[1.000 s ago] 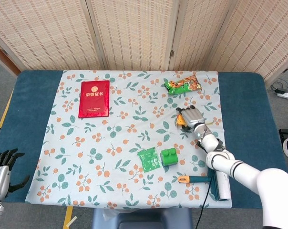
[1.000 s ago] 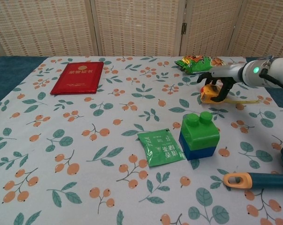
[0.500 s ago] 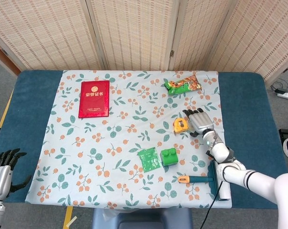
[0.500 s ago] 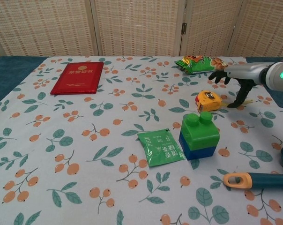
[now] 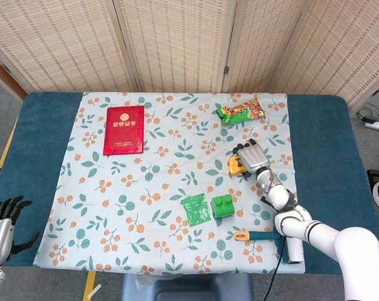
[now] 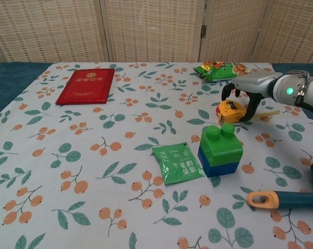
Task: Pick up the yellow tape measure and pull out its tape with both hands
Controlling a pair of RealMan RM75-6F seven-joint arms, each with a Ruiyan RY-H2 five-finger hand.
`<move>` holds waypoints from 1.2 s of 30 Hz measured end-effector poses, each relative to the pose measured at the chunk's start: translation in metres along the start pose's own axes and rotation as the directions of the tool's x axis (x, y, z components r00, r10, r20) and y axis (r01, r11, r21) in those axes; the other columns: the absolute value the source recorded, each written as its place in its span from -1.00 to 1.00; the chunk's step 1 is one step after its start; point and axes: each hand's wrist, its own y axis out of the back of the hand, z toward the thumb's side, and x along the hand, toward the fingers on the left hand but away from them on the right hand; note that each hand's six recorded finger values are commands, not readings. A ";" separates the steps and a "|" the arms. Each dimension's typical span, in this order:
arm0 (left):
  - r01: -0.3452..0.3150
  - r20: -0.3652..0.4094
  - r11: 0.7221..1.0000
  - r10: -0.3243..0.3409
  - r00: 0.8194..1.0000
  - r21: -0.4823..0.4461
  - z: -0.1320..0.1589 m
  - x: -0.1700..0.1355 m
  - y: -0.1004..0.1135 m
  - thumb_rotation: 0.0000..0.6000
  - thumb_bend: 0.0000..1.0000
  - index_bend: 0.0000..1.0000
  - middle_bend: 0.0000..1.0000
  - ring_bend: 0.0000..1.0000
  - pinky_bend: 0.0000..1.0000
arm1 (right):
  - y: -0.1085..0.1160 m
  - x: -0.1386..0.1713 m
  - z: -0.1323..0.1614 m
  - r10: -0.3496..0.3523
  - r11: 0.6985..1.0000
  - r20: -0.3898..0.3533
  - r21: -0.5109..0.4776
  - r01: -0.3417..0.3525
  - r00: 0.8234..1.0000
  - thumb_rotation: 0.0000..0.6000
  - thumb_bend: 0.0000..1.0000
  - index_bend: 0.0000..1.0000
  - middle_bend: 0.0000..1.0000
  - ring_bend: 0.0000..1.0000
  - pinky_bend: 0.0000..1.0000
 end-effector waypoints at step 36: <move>-0.024 0.346 0.986 0.081 0.935 -0.165 0.117 0.071 0.023 1.00 -0.32 -0.52 -0.73 -0.80 -1.00 | 0.034 0.033 0.050 -0.133 0.843 -0.103 -0.535 0.058 0.986 1.00 -0.16 0.16 0.00 -0.13 -0.60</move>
